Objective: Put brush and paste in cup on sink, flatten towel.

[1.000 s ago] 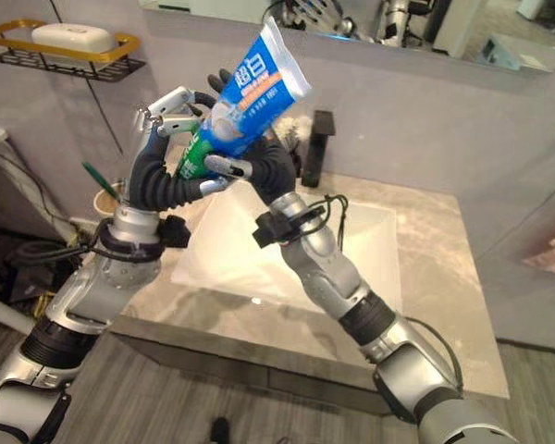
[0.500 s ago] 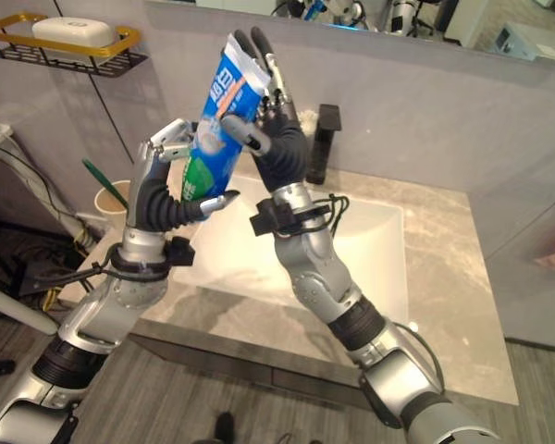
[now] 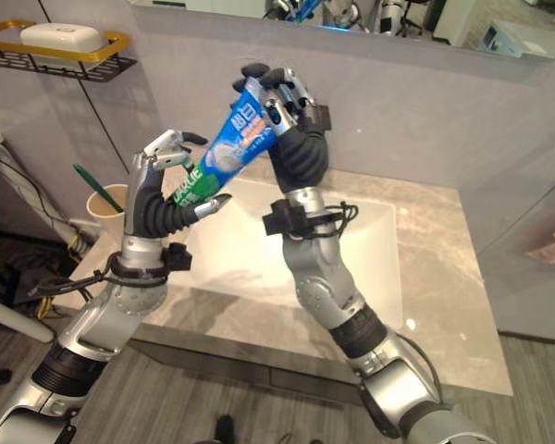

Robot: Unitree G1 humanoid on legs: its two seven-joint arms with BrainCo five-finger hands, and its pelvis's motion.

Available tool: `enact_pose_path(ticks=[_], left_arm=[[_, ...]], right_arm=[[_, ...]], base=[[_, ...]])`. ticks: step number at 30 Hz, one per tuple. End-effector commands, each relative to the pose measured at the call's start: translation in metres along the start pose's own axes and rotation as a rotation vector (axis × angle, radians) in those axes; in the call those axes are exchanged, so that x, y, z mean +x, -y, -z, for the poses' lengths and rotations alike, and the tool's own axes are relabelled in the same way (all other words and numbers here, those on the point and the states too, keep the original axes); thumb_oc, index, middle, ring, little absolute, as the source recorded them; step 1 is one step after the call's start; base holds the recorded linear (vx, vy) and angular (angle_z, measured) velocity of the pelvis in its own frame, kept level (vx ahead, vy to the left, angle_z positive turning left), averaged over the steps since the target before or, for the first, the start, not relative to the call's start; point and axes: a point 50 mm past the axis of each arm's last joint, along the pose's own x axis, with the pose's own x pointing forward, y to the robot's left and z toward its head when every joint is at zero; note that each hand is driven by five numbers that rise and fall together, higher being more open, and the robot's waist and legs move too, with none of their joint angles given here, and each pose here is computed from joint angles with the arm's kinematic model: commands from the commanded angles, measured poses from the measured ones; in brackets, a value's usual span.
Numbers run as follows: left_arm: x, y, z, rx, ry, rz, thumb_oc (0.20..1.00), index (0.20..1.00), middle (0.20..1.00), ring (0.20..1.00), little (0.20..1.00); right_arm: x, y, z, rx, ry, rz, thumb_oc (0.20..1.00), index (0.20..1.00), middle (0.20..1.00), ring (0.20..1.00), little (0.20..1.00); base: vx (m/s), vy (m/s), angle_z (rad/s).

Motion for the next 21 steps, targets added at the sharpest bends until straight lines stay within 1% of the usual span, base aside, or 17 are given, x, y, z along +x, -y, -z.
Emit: enact_pose_path(ticks=[1,6,9,13,15,21], left_arm=[[0.021,-0.018,0.0,0.017,0.061,-0.124,0.2,0.2,0.2,0.2,0.2],[0.022,-0.022,-0.001,0.029,0.063,-0.152,0.2,0.2,0.2,0.2,0.2],[0.024,-0.027,-0.003,0.036,0.075,-0.182,0.2,0.2,0.2,0.2,0.2],[0.026,-0.028,-0.004,0.032,0.073,-0.201,0.2,0.2,0.2,0.2,0.2],[0.026,-0.027,-0.004,0.034,0.079,-0.198,0.2,0.2,0.2,0.2,0.2],[0.031,-0.027,-0.008,0.033,0.102,-0.215,0.2,0.2,0.2,0.2,0.2]], right_arm=[[0.002,-0.009,-0.008,0.066,0.064,-0.01,0.2,0.2,0.2,0.2,0.2],[-0.002,-0.003,-0.005,0.065,0.061,0.054,0.2,0.2,0.2,0.2,0.2],[-0.004,0.004,-0.003,0.058,0.076,0.143,0.2,0.2,0.2,0.2,0.2],[-0.006,0.006,0.001,0.068,0.06,0.173,0.2,0.2,0.2,0.2,0.2],[-0.006,0.005,0.001,0.06,0.062,0.169,1.0,1.0,1.0,1.0,1.0],[-0.005,0.008,-0.002,0.059,0.091,0.179,1.0,1.0,1.0,1.0,1.0]], base=[[0.0,0.0,0.0],[0.0,0.0,0.0],[0.0,0.0,0.0],[0.0,0.0,0.0],[0.0,0.0,0.0],[0.0,0.0,0.0]])
